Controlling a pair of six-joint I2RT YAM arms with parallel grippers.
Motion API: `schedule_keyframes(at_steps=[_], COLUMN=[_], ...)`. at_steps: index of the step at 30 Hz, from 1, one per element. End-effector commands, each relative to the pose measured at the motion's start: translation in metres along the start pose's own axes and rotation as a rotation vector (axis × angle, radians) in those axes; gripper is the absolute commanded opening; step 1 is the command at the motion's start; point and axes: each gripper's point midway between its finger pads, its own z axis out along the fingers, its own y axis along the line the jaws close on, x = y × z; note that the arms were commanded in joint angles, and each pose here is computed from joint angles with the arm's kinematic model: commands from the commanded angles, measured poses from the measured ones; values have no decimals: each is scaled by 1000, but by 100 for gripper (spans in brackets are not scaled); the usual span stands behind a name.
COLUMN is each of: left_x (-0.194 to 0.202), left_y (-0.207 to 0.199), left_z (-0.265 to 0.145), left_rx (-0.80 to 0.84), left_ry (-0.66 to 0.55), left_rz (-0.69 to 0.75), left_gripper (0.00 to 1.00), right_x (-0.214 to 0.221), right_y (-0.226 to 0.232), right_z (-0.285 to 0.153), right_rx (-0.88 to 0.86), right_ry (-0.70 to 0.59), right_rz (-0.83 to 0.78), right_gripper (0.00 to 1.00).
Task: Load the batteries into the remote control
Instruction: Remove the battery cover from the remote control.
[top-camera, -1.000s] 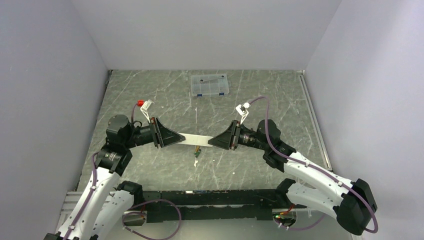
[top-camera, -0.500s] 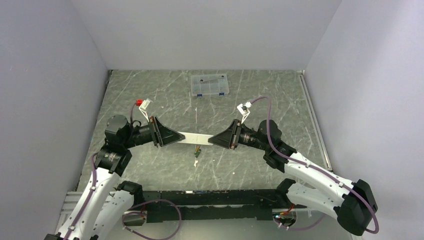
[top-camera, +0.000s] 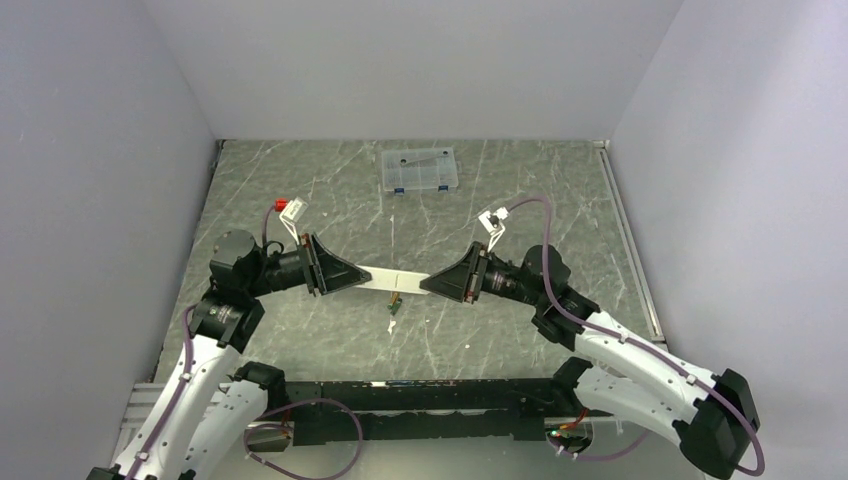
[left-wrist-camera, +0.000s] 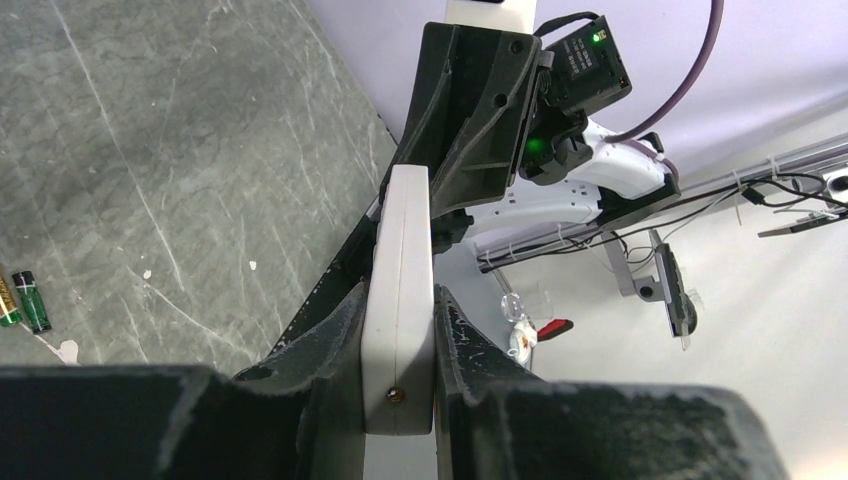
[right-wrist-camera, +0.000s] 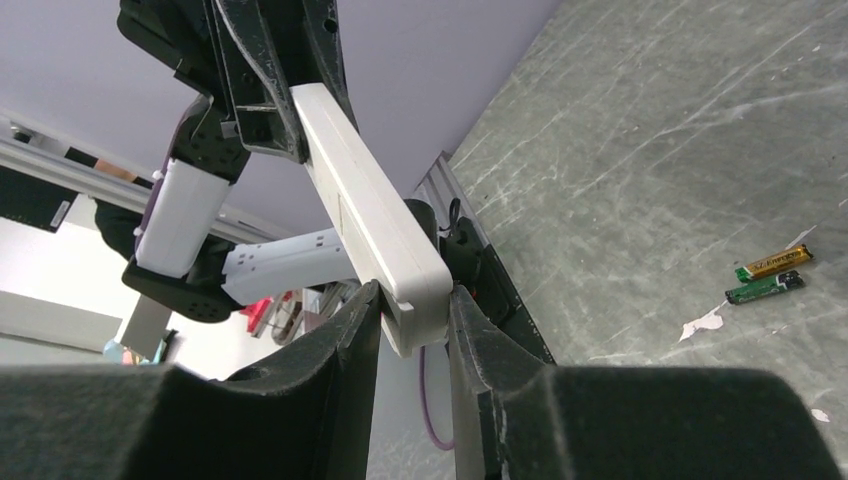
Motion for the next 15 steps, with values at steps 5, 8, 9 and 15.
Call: schedule_keyframes(at_steps=[5, 8, 9, 15], left_x=[-14, -14, -14, -14], left_y=[-10, -10, -11, -13], left_z=[-1, -1, -1, 0], left_rx=[-3, 0, 5, 25], left_ry=[-41, -40, -39, -33], left_rz=[57, 56, 53, 44], left_gripper=[0, 0, 0, 0], right_x=[-4, -3, -3, -3], right_y=[10, 9, 10, 11], right_z=[-7, -8, -8, -9], right_rx=[-22, -18, -18, -23], right_ry=[-29, -24, -26, -23], right_rz=[-46, -46, -47, -47], right_gripper=[0, 0, 0, 6])
